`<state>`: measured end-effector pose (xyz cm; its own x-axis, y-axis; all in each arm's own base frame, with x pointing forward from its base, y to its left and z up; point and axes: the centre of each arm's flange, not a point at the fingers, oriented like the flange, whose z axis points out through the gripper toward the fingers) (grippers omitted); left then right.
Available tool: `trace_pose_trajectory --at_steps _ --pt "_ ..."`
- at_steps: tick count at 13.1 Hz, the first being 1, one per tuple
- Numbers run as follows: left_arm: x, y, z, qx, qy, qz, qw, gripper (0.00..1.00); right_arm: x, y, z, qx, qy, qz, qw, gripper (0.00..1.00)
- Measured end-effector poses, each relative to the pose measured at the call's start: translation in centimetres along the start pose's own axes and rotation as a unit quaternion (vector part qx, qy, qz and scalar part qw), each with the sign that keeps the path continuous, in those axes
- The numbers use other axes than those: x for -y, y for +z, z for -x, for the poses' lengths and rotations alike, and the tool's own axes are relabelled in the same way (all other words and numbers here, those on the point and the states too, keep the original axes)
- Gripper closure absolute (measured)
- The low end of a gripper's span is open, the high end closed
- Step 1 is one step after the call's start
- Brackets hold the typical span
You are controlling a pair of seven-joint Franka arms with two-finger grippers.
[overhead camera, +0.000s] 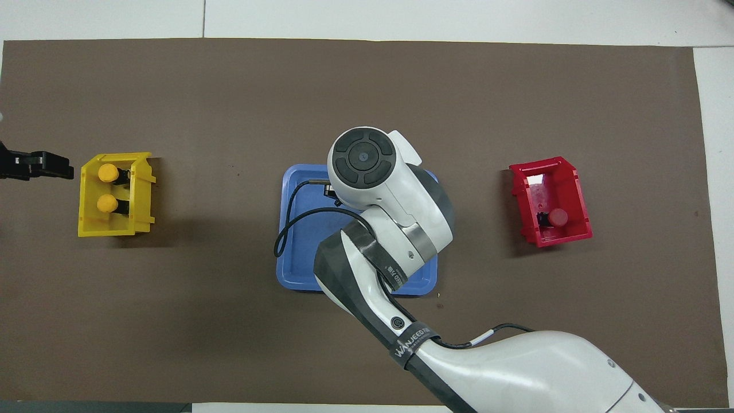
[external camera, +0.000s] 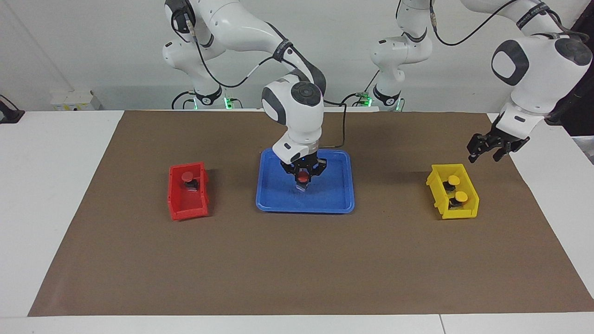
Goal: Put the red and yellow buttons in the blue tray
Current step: 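Place the red button in the blue tray with the right gripper, then grasp a yellow button with the left gripper while the right gripper returns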
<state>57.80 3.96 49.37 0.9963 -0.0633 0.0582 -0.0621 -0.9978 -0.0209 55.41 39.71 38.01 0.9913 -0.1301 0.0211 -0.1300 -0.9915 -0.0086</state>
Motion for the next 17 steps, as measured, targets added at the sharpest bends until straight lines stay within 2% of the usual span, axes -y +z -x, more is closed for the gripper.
trace_pose_trajectory --at_steps 2,5,8,9,10,12,14,17 --pt "0.0 3.3 -1.1 -0.013 0.001 -0.001 1.0 0.3 -0.5 1.1 0.1 0.001 0.002 0.002 1.0 0.58" --pt "0.0 7.8 -2.1 -0.019 0.002 -0.002 1.0 0.3 -1.0 2.8 1.1 0.001 -0.001 0.001 1.0 0.58" --pt "-0.1 10.6 -2.4 -0.014 0.002 -0.001 1.0 0.3 -1.5 2.0 1.1 0.001 0.002 0.004 1.0 0.29" --pt "-0.1 11.0 -2.4 -0.013 0.002 -0.001 1.0 0.3 -2.0 0.7 0.4 0.0 0.008 0.007 1.0 0.14" --pt "-0.1 11.5 -2.3 -0.015 0.002 -0.001 1.0 0.3 -3.2 -1.4 -0.8 -0.002 0.012 0.013 1.0 0.05" --pt "-0.2 13.1 -1.7 -0.019 0.003 -0.001 1.0 0.3 -8.6 -6.7 -3.7 0.001 -0.011 0.023 1.0 0.04" --pt "-0.4 14.5 -0.9 -0.014 0.003 0.0 1.0 0.3 -18.6 -11.6 -5.9 0.019 -0.052 0.027 0.998 0.04" --pt "-0.4 14.7 -0.8 -0.012 0.003 0.0 1.0 0.34 -30.5 -13.3 -4.0 0.037 -0.102 0.01 0.994 0.04"
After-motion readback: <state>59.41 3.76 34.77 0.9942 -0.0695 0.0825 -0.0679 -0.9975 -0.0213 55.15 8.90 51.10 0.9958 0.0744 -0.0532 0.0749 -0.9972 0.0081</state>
